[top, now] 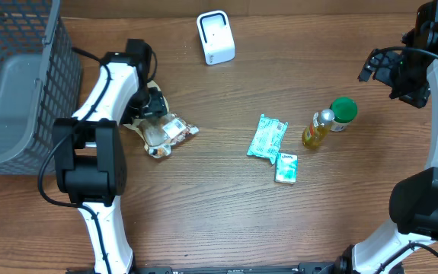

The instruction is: Scan the item barcode

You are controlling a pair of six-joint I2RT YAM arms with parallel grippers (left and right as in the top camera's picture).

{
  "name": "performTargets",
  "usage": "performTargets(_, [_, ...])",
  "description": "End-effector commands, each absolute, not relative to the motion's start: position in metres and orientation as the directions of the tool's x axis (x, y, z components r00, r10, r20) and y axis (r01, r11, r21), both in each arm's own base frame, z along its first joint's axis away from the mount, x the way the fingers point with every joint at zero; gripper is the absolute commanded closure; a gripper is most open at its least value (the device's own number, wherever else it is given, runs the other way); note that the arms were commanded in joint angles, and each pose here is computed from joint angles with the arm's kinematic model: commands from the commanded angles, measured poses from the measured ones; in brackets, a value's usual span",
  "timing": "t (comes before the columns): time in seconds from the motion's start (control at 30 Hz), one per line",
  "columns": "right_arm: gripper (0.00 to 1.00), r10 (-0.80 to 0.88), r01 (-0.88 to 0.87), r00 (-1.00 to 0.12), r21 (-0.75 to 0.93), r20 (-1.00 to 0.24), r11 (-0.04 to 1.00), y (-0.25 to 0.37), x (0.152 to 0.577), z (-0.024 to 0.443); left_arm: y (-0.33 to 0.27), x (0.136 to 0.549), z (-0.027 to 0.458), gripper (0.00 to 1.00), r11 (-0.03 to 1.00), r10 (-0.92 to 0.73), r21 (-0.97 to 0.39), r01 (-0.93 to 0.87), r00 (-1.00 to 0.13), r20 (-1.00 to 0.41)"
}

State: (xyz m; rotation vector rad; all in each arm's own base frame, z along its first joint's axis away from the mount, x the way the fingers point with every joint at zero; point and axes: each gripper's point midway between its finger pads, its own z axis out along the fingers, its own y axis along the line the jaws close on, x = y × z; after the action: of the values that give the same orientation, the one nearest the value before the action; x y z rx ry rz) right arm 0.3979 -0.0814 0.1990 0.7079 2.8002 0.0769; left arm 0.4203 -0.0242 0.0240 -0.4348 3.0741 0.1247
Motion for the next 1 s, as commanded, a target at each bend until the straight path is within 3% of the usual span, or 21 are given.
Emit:
performTargets(0.0, [0.0, 0.477, 0.464, -0.843, 0.113, -0.248, 0.878, -0.082, 0.397, 0.205, -0.046, 0.405, 0.012, 0.21, 0.978, -0.199, 0.067, -0.197, -0.98, 0.027])
performTargets(0.97, [0.0, 0.478, 0.465, -0.843, 0.113, -0.248, 0.878, -0.082, 0.397, 0.205, -0.183, 0.329, 0.012, 0.2, 0.984, 0.156, 0.059, 0.167, -0.975, 0.159])
